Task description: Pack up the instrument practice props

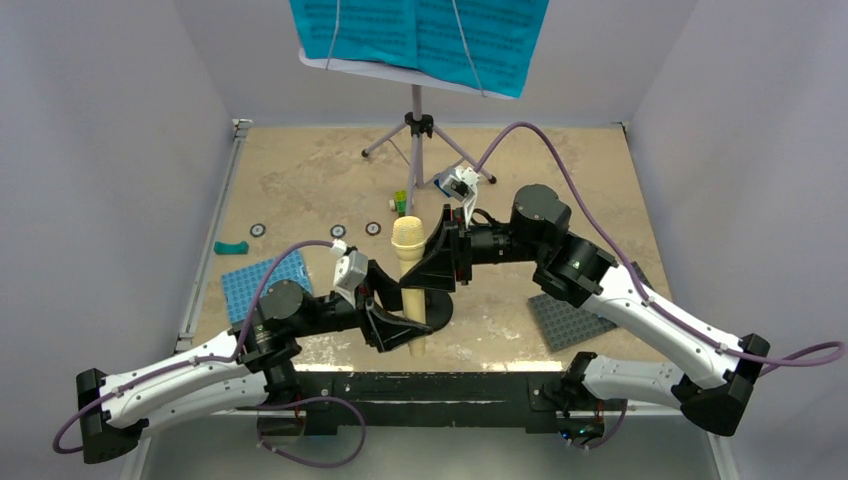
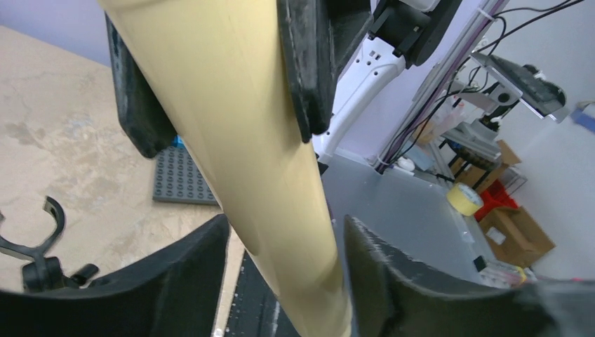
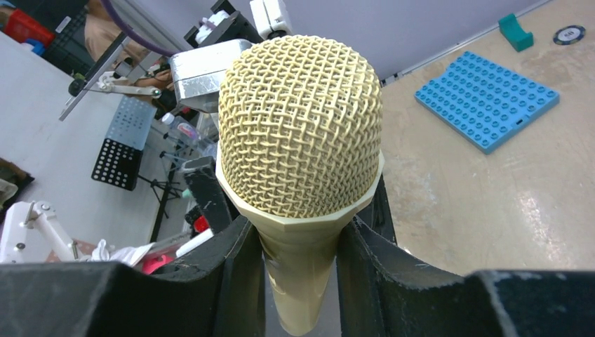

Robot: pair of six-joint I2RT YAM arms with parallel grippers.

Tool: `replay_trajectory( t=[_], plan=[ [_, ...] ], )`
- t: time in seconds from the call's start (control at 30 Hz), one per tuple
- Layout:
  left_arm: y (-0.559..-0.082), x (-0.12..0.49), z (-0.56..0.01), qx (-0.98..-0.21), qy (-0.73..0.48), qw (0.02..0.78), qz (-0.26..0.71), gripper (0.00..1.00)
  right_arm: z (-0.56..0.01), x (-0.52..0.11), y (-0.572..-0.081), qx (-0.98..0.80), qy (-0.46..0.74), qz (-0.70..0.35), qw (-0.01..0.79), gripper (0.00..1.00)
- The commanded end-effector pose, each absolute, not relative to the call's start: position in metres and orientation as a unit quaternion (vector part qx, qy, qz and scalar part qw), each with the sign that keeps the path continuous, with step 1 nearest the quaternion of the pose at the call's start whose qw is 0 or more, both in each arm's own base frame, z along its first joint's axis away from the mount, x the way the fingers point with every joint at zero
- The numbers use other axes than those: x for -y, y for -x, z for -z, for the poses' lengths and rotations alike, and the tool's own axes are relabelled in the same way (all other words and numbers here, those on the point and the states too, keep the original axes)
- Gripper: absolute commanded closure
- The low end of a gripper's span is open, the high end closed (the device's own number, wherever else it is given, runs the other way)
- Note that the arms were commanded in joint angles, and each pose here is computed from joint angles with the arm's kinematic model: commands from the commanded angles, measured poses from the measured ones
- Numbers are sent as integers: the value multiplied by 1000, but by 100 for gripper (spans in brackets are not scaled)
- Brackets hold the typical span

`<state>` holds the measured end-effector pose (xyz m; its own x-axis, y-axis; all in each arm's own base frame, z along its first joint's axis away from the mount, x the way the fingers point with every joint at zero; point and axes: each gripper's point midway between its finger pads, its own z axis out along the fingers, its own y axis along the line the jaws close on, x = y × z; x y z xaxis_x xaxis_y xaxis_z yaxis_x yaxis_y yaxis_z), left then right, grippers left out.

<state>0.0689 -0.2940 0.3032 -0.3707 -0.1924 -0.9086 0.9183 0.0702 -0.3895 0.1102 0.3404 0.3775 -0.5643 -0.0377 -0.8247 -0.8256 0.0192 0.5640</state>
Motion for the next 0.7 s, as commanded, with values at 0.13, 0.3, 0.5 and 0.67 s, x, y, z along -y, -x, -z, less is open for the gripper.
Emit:
replay_trajectory(
  t=[0.13,0.3,0.5,0.67],
  plan=[
    [-82,285,-321,-558,-282,505,595,88,-404,-340,-99,-594,354,-639,337,96],
    [-105,266,-320,-603,-226,531,551,100,-402,-331,-104,-615,344,-616,353,25],
    [-171,196,-294,-735,-59,571,362,100,-387,-302,-131,-662,307,-562,390,15],
    [-220,131,-242,-836,74,491,233,100,-381,-286,-132,-668,304,-543,408,12]
  ],
)
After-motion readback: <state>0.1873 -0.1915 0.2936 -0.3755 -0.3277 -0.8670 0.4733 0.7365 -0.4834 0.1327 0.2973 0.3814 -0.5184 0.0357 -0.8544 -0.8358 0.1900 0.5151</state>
